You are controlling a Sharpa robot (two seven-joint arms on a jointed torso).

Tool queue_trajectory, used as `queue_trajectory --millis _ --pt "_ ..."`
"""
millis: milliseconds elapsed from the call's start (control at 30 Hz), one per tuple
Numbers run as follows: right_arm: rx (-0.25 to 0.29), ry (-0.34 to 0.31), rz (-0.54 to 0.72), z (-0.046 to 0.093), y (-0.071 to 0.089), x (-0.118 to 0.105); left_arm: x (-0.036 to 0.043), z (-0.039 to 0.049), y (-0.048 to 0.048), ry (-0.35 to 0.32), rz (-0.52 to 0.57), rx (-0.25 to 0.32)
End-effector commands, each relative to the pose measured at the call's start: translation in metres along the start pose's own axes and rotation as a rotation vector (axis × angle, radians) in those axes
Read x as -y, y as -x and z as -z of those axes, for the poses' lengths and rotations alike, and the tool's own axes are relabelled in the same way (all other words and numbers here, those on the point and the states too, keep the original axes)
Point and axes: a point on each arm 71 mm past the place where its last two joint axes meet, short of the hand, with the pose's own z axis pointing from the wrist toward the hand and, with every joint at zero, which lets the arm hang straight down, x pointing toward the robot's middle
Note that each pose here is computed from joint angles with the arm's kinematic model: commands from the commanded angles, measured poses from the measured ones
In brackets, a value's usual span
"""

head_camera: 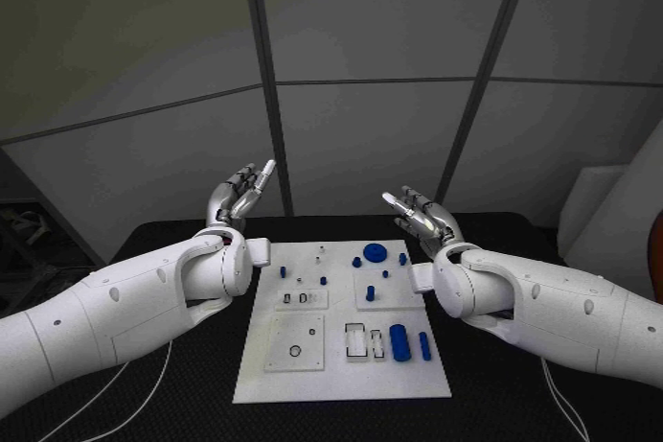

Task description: Assemble the parts on the task board

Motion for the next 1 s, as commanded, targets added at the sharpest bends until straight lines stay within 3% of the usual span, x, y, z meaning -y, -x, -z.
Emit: queue_trajectory --millis 33,300,333,600,733,1000 --pt "-0.198 -0.042 0.027 -0.005 -0.012 0.001 0.0041 -0.0034 -0.0032 -0.031 0.057 -0.050" --pt "-0.264 -0.064 0.046 -0.011 -0.013 0.000 0.0042 -0.0035 -0.0032 -0.031 0.057 -0.050" --pt "-0.137 0.059 0.301 -0.014 0.017 -0.008 0.0043 -0.0054 0.0125 -0.022 0.055 -0.045" --pt "-0.110 0.134 0.480 -0.021 0.027 -0.015 0.0072 -0.0026 0.0181 -0.025 0.063 -0.061" --pt "-0.123 0.168 0.568 -0.025 0.026 -0.023 0.0102 0.0013 0.0212 -0.027 0.066 -0.082" --pt "-0.206 0.206 0.793 -0.036 0.019 -0.047 0.0183 0.0157 0.0243 -0.007 0.066 -0.143"
